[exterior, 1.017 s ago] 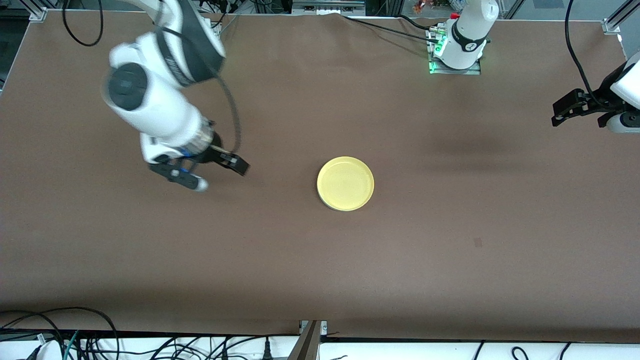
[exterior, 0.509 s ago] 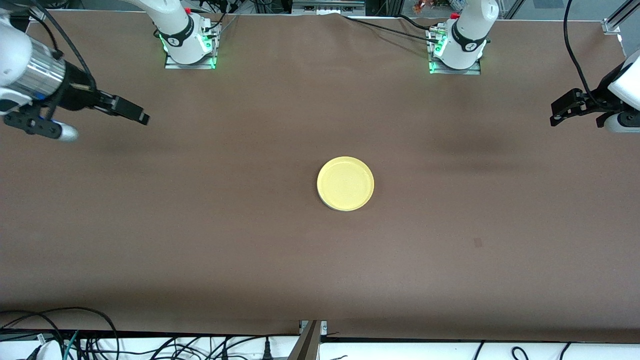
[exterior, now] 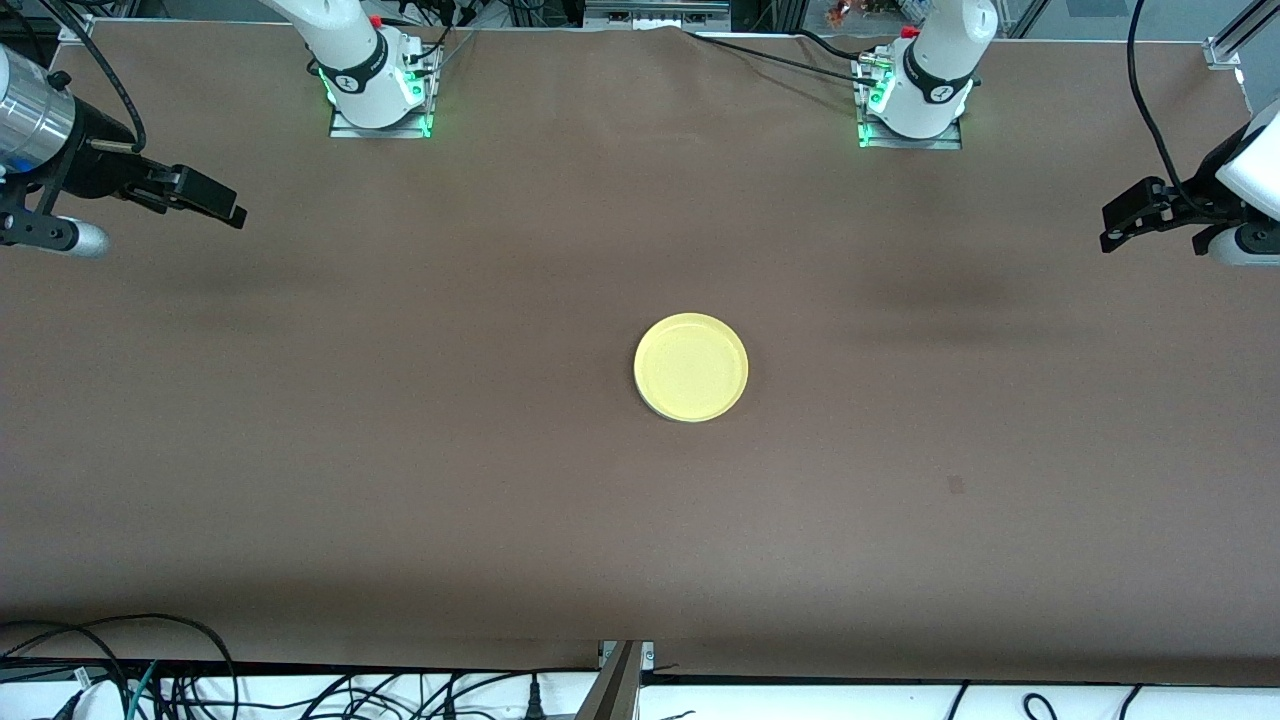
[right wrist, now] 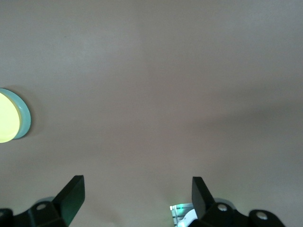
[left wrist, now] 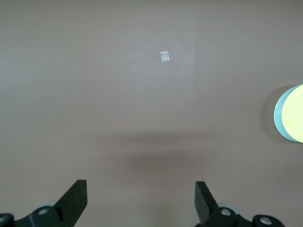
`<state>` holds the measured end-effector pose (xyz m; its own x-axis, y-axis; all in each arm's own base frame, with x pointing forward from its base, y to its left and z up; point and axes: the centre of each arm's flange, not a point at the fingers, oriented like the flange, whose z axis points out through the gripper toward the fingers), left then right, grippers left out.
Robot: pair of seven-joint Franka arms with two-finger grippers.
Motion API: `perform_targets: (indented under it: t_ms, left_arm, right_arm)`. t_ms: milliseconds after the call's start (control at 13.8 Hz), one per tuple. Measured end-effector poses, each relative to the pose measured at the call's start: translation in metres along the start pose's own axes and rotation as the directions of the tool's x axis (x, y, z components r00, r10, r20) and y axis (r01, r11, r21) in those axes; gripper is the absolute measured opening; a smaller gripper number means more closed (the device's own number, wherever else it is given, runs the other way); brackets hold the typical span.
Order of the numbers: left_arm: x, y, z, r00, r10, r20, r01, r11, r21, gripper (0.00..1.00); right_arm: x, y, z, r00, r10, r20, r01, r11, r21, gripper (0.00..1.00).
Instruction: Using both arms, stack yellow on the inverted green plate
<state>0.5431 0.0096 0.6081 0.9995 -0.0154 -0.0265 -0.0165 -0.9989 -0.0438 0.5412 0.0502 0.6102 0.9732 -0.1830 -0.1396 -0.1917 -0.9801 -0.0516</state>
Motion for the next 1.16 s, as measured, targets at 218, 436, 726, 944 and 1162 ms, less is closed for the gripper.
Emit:
perform_targets:
  t_ms: [218,436,726,944,1162]
  left_arm:
    - [0.0000,0.0001,0.0000,1.000,0.000,0.000,0.000,1.000,0.000,1.00]
    - [0.0001,0.0025,-0.0001,1.000,0.004,0.000,-0.004,1.000,0.000,1.00]
    - [0.0001,0.0036,-0.0002,1.000,0.006,0.000,-0.006,1.000,0.000,1.00]
    - [0.0001,0.0036,-0.0002,1.000,0.007,0.000,-0.007,1.000,0.000,1.00]
    - [0.0001,0.0036,-0.0002,1.000,0.007,0.000,-0.007,1.000,0.000,1.00]
  right_arm:
    - [0.0021,0.0050,-0.0012,0.997,-0.079,-0.017,0.078,0.996,-0.047,1.00]
    - [0.0018,0.0016,-0.0026,0.995,-0.096,-0.025,0.095,0.994,-0.051,1.00]
    - [0.0017,-0.0011,-0.0036,0.994,-0.103,-0.033,0.101,0.994,-0.051,1.00]
    - [0.0024,0.0011,-0.0045,0.992,-0.121,-0.034,0.119,0.991,-0.054,1.00]
    - [0.0028,0.0025,-0.0047,0.991,-0.132,-0.034,0.130,0.990,-0.055,1.00]
